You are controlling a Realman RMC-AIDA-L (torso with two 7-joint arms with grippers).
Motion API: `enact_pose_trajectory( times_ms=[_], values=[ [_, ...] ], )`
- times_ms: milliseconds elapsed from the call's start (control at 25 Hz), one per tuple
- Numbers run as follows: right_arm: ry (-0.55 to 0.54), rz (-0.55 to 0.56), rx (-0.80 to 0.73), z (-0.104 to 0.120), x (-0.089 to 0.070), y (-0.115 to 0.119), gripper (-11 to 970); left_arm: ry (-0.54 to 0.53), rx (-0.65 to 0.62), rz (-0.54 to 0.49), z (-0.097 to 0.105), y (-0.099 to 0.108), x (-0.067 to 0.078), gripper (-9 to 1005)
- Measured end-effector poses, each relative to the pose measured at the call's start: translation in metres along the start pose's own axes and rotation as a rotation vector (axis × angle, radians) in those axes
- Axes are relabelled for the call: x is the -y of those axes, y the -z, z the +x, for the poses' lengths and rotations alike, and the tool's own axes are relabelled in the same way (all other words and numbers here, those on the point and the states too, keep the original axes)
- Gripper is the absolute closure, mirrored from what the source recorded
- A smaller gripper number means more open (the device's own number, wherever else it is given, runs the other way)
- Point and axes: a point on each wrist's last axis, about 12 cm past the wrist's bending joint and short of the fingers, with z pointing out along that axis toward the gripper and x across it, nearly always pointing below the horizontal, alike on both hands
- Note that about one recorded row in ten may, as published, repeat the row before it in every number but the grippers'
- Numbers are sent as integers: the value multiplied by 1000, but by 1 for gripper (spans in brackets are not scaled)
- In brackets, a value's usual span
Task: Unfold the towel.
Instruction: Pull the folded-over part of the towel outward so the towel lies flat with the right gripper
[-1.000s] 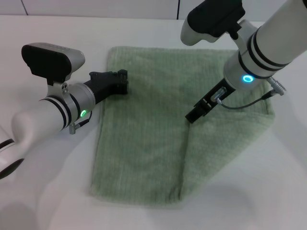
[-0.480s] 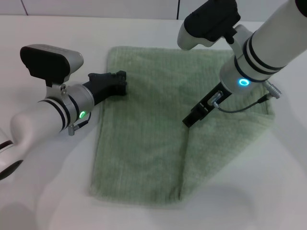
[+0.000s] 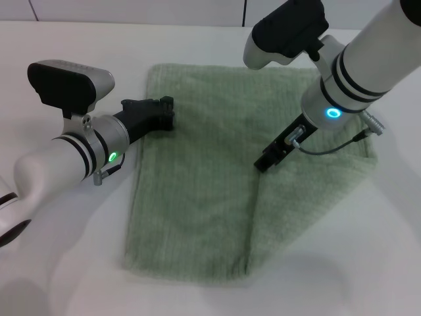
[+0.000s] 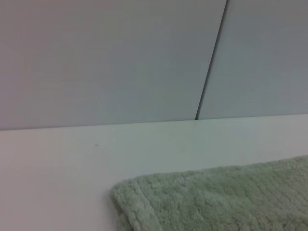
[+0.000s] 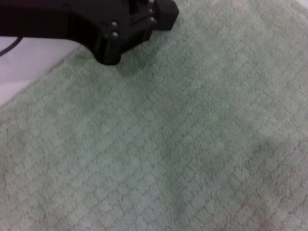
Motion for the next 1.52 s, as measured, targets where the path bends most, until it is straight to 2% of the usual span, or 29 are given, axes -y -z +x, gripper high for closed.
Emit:
enact_pose_trajectory(
  times_ms=[440,560,960,1320,1520],
  values=[
    [1,5,-16,-2,1,-2,455,-1,0,1,0,0,0,997],
    [5,11,-32,-3,2,-4,708,-1,0,1,0,0,0,997],
    [64,10,-29,-8,-5,2,934,-4,0,-1,0,0,-1,997],
    [152,-19,-66,-16,-19,25,941,-4,0,-1,0,0,-1,997],
    [212,-39,-125,-17,-32,43,940,-4,0,-2,0,0,-1,997]
  ],
)
